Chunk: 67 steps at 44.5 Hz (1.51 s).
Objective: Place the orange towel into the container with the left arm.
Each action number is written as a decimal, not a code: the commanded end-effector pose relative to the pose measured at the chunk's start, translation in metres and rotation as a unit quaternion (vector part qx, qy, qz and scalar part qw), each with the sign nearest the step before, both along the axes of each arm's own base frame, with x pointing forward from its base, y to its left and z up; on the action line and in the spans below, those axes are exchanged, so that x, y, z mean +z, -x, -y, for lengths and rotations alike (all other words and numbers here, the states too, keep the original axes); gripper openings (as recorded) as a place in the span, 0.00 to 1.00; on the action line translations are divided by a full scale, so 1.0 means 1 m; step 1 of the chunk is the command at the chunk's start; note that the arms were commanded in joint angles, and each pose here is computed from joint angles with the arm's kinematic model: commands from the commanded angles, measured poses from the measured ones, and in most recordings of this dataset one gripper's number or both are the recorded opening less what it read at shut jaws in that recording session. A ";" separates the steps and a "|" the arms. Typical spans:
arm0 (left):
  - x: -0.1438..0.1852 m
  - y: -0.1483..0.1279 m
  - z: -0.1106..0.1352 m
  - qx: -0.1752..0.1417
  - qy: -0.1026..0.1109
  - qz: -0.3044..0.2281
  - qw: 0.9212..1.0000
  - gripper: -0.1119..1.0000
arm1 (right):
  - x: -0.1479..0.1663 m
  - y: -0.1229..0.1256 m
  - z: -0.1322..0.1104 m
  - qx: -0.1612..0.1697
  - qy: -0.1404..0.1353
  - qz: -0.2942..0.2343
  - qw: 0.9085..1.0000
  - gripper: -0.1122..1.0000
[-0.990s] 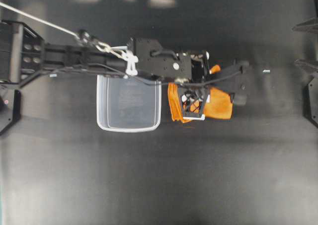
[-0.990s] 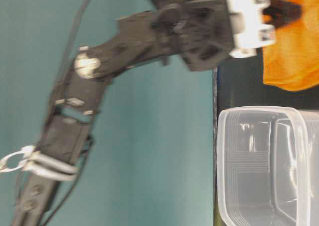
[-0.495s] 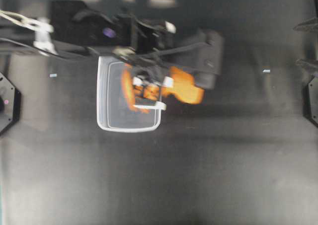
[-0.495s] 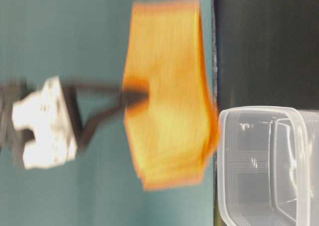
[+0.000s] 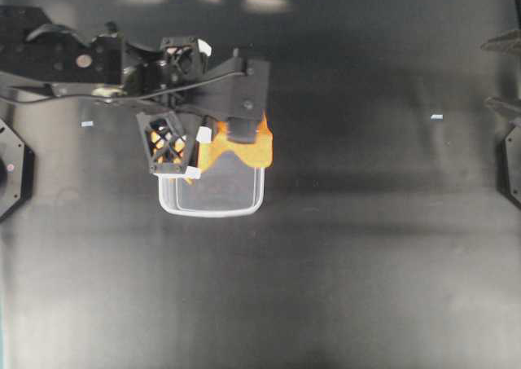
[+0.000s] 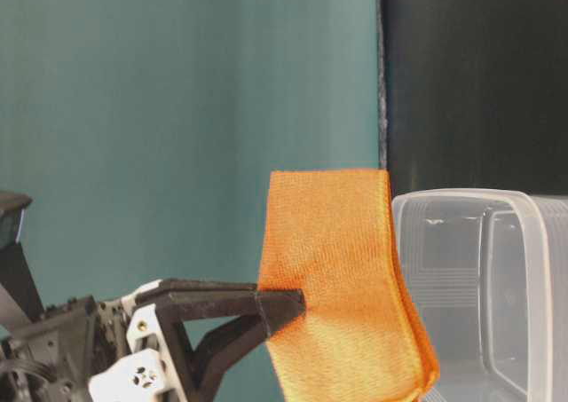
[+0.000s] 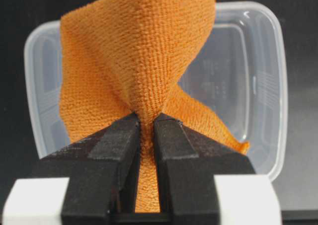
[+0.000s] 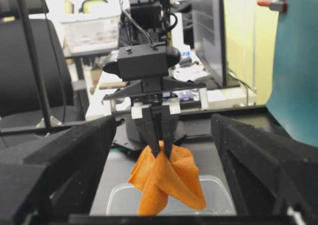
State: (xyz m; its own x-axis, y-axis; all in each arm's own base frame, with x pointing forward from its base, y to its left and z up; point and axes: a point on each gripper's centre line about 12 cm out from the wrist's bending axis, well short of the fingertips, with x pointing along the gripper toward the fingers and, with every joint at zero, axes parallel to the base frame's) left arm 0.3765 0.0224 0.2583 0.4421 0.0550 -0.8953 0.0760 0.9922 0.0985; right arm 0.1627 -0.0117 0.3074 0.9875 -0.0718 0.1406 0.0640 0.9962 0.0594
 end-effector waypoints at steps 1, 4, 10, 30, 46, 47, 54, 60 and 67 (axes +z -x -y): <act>0.008 0.003 0.001 -0.003 -0.003 0.018 1.000 0.15 | 0.004 -0.001 0.001 -0.002 -0.002 0.005 1.000 0.78; 0.003 0.003 0.003 -0.005 -0.002 0.012 1.000 0.15 | 0.003 -0.001 0.001 -0.001 -0.002 0.003 1.000 0.78; -0.002 0.005 0.003 -0.009 -0.004 0.010 1.000 0.15 | 0.003 -0.001 0.001 -0.001 -0.002 0.003 1.000 0.78; -0.014 0.007 0.003 -0.017 -0.008 0.024 1.000 0.83 | 0.004 -0.001 0.001 -0.001 -0.003 0.006 1.000 0.78; 0.094 0.035 0.008 -0.018 -0.013 0.136 0.990 0.89 | 0.004 -0.001 0.001 -0.002 -0.002 0.006 1.000 0.78; 0.102 0.038 0.008 -0.018 -0.014 0.147 0.989 0.89 | 0.004 -0.001 0.001 -0.002 -0.002 0.005 1.000 0.77; 0.143 0.070 0.009 -0.018 -0.017 0.230 0.973 0.89 | 0.004 -0.001 0.001 -0.002 -0.002 0.005 1.000 0.77; 0.154 0.099 0.008 -0.014 -0.021 0.308 0.951 0.89 | 0.001 -0.001 0.000 0.001 -0.002 0.003 1.000 0.77; 0.158 0.126 0.010 -0.012 -0.017 0.381 0.924 0.89 | 0.002 -0.001 -0.001 0.004 -0.002 0.004 1.000 0.77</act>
State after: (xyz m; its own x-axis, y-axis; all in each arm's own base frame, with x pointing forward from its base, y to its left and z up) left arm 0.2632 0.0135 0.4092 0.9142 0.0618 -0.4005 0.0057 0.9863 0.1651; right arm 0.1628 -0.0114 0.3053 0.9884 -0.0703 0.1345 0.0626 0.9962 0.0609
